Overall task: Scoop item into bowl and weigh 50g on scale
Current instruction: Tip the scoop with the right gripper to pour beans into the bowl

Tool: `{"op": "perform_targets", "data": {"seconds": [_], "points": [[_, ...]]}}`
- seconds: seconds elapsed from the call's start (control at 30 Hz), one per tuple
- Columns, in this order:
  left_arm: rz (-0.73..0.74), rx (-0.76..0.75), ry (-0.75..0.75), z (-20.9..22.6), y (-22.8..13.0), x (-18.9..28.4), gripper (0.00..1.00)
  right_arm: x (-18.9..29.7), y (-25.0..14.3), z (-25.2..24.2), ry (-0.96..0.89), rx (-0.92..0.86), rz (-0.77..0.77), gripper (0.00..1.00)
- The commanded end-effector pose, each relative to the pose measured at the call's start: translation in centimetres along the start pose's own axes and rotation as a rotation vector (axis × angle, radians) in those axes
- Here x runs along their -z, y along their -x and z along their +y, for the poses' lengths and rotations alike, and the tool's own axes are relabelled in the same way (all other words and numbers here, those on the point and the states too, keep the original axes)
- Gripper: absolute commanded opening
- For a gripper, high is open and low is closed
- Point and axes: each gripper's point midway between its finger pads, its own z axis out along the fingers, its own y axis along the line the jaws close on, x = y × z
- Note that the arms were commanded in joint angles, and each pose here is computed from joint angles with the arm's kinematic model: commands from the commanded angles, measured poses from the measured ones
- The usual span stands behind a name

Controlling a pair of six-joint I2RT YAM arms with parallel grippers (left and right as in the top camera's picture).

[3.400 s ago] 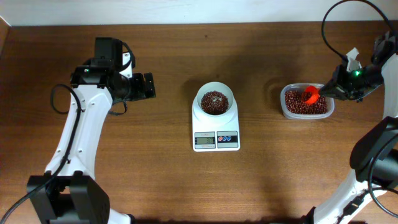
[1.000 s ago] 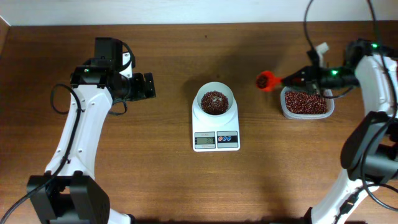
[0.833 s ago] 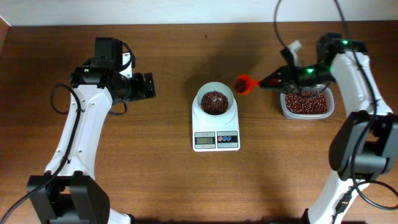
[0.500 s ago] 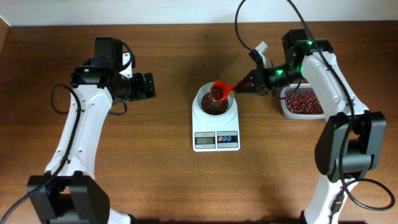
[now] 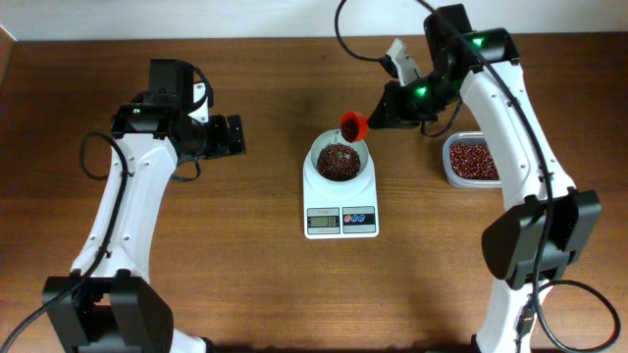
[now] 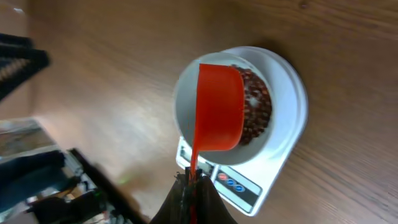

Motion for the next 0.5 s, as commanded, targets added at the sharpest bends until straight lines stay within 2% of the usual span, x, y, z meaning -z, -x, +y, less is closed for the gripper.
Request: {"op": "perform_targets", "data": {"seconds": [0.0,0.47], "points": [[0.012,0.002,0.005,0.06,-0.21,-0.34,0.99,-0.27,0.21,-0.17,-0.102,0.028,-0.002,0.04],[0.012,0.002,0.005,0.06,-0.21,-0.34,0.99,-0.72,1.09,0.52,-0.097,0.066,-0.032,0.04]]}}
